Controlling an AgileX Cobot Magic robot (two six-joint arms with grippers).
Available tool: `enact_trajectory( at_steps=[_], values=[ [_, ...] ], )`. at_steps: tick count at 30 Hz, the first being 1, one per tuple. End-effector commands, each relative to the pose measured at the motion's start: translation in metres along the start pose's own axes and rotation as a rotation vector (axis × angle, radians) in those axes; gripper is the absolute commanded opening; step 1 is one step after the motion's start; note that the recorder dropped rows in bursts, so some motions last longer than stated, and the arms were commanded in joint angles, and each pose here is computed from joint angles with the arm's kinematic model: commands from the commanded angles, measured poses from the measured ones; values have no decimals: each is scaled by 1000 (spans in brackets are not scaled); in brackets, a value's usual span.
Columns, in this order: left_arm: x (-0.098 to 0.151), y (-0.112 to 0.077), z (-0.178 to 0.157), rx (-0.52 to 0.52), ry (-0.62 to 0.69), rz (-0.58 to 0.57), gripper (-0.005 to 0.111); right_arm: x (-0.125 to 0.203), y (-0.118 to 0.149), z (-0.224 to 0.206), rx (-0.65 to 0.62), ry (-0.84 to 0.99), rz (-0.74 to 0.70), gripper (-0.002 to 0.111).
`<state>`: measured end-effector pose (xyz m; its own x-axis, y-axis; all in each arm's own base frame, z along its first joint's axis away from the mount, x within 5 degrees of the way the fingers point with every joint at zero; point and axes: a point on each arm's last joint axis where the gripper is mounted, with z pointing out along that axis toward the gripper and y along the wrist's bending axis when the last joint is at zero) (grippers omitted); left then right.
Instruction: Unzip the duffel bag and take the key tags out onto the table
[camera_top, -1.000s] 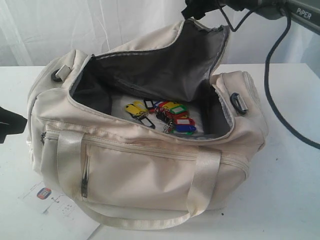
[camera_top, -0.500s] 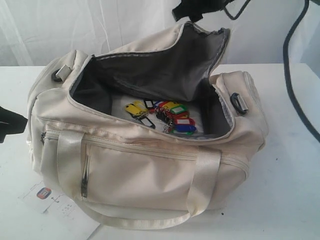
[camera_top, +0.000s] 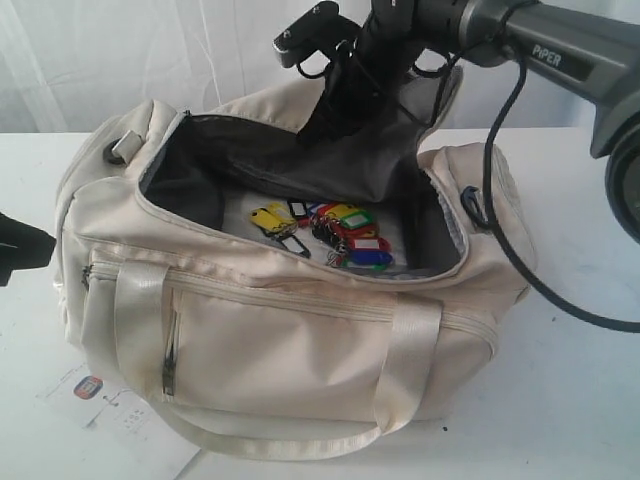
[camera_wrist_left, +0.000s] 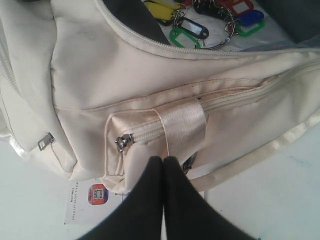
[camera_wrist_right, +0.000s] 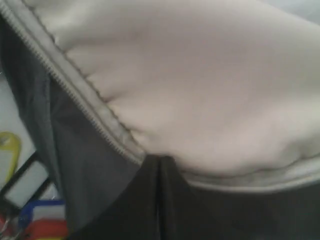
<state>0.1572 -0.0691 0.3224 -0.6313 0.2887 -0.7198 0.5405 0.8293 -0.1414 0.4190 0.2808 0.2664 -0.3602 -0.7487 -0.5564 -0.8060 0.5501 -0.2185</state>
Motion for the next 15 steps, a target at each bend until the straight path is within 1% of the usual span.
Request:
enact_trajectory(
  at_steps=[1, 3, 6, 11, 15],
  values=[
    [-1, -3, -3, 20, -7, -14, 0, -17, -11, 1, 112, -201, -39, 0],
    [-1, -3, -3, 20, -7, -14, 0, -25, -15, -1, 153, -297, -7, 0],
    [-1, -3, -3, 20, -7, -14, 0, -30, -17, -4, 178, -360, 30, 0],
    [-1, -3, -3, 21, -5, -15, 0, -28, -15, -13, 150, -303, 26, 0],
    [0, -3, -3, 22, -3, -15, 0, -26, -11, -52, 91, -218, 41, 0]
  ],
)
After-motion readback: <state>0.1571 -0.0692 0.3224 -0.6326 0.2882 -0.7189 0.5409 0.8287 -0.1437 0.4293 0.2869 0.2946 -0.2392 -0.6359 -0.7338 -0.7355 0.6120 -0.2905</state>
